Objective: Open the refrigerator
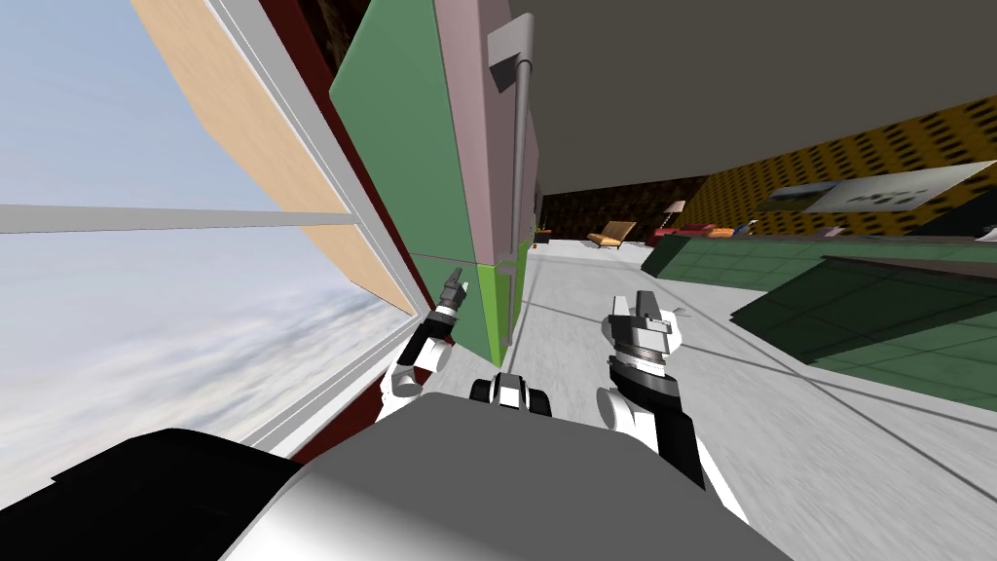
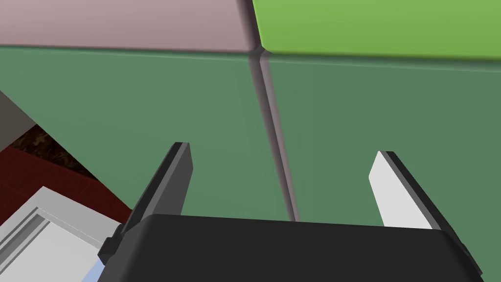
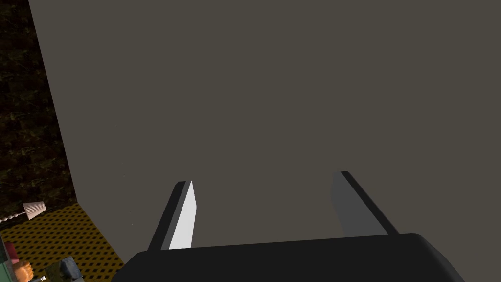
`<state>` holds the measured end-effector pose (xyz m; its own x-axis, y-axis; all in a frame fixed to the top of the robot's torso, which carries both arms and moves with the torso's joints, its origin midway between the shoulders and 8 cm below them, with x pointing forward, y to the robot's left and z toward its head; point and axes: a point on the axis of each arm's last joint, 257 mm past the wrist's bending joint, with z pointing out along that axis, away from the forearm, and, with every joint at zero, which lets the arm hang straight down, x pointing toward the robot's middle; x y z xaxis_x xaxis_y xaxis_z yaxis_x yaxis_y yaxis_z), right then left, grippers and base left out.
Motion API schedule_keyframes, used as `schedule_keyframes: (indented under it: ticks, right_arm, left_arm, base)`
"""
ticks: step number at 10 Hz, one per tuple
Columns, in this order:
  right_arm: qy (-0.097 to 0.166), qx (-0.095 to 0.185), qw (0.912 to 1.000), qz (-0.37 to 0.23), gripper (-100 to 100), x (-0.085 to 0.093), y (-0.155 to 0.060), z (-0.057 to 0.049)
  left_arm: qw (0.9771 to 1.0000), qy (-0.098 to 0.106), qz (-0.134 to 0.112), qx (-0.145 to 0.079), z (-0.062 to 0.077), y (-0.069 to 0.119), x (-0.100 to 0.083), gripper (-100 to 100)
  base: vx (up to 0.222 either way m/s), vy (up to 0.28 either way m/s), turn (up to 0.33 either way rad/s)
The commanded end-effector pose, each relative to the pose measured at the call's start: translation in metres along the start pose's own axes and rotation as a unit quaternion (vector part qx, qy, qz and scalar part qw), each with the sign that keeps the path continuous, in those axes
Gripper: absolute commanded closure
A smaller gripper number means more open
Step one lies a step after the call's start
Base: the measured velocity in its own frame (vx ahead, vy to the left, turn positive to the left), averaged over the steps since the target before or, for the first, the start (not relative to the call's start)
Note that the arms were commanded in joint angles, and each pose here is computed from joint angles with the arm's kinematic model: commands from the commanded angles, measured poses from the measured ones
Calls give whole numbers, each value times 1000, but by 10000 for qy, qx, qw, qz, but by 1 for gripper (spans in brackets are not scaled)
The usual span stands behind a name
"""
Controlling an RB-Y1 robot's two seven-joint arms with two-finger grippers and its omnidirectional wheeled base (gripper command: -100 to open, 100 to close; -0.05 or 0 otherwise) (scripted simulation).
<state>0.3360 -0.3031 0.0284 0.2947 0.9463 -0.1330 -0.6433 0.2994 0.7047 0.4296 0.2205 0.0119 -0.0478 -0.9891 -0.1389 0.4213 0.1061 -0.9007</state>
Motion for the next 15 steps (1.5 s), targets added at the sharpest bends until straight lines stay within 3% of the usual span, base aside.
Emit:
schedule_keyframes:
  ticks: [1,9,15]
  right_arm:
    - [0,0,10000,0,0,0,0,0]
    - [0,0,10000,0,0,0,0,0]
    - [0,0,10000,0,0,0,0,0]
  left_arm:
    - [9999,77,-9,-136,8,0,5,-100]
    - [9980,274,-41,-563,25,5,18,-100]
    - [9946,417,-62,-944,35,12,29,-100]
  base:
    - [14,-31,39]
    - [13,-34,36]
    - [11,-28,41]
